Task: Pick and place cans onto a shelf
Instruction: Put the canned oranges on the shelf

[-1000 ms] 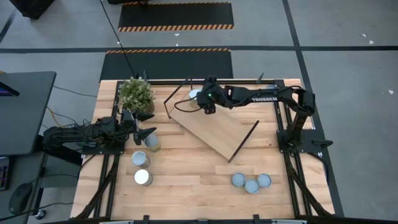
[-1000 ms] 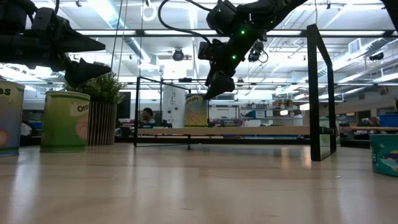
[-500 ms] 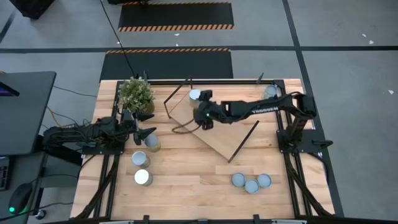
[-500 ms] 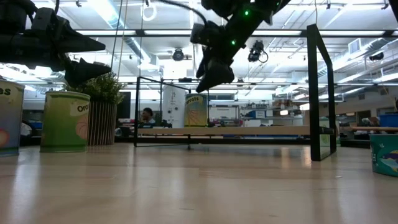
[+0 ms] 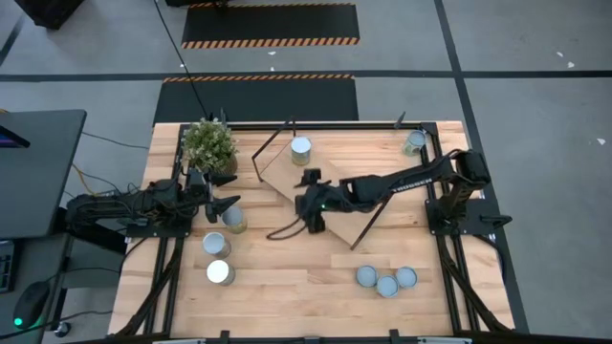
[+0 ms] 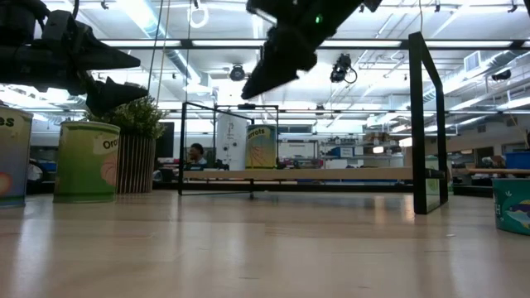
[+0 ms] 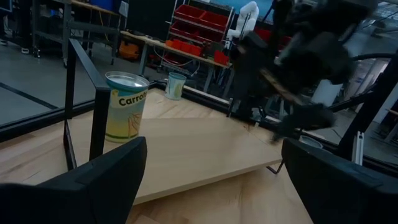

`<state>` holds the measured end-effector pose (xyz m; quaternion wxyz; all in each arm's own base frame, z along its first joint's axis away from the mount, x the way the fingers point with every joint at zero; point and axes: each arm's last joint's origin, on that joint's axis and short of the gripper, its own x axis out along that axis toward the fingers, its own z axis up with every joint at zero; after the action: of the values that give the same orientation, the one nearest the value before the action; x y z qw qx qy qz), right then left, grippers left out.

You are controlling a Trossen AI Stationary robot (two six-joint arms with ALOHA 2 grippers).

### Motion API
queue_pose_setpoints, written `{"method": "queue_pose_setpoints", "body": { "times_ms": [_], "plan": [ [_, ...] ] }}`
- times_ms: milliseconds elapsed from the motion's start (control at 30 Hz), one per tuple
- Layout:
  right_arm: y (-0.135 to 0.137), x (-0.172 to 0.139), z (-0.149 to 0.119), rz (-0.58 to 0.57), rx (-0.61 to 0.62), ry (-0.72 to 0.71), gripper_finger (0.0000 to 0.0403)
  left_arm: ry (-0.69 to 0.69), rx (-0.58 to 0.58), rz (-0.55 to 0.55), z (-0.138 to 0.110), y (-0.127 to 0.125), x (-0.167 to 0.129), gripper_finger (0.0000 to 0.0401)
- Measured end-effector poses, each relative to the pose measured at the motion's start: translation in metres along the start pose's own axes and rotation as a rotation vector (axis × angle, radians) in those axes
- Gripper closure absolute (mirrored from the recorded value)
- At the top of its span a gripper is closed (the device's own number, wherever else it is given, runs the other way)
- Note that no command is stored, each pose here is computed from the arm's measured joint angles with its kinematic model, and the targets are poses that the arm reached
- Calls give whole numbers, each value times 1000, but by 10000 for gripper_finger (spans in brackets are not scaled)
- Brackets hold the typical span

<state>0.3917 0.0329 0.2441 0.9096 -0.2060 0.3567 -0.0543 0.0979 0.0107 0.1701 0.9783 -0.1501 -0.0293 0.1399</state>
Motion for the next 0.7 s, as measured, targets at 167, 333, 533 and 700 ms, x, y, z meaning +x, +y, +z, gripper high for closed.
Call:
{"method": "queue_pose_setpoints", "body": {
  "times_ms": [167,333,533,700],
  "plan": [
    [21,-8,9,75,68,-60,30,1,-1,-11,0,0,0,23],
    [37,-15,15,95,69,-95,30,-49,-16,-140,6,-6,0,23],
    [46,-19,18,86,47,-113,30,-60,50,-189,8,-7,-1,23],
    [46,-19,18,84,37,-113,30,-172,75,-194,18,-10,-2,23]
  ]
}}
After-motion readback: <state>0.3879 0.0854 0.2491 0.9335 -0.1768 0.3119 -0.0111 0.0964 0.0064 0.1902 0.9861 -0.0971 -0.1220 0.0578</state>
